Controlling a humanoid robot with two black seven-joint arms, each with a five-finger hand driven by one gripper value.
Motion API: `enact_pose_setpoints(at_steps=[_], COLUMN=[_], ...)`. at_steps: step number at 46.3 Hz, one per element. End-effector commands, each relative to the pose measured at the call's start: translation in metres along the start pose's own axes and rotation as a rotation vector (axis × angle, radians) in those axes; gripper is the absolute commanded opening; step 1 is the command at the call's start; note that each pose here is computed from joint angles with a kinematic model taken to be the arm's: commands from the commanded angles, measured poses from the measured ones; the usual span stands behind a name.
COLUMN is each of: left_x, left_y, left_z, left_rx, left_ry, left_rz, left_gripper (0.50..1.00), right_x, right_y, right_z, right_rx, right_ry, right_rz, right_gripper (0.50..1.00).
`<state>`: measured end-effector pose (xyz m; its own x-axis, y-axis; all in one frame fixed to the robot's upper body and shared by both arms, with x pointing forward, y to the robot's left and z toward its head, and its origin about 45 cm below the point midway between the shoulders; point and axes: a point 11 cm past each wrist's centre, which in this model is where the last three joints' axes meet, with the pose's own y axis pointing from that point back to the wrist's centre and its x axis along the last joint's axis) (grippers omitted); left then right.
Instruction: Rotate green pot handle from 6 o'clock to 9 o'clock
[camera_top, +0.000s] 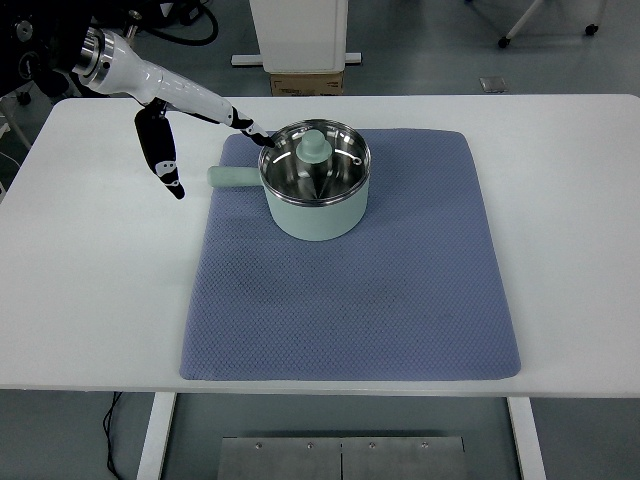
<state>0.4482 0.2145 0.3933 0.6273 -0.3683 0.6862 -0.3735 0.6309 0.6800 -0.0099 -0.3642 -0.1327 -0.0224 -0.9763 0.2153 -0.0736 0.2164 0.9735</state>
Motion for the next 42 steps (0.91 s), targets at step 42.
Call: enact_pose_setpoints(at_steps=[42], left_x=[0.031], left_y=[-0.028], left_z=[-0.033], left_rx=[-0.550], left_ry=[1.135], left_rz=[0.959], left_gripper=[1.000], right_x=[0.000], right_y=[0.000], right_z=[0.000], right_rx=[0.000], right_ry=[0.001], right_rz=[0.000], right_gripper=[1.000])
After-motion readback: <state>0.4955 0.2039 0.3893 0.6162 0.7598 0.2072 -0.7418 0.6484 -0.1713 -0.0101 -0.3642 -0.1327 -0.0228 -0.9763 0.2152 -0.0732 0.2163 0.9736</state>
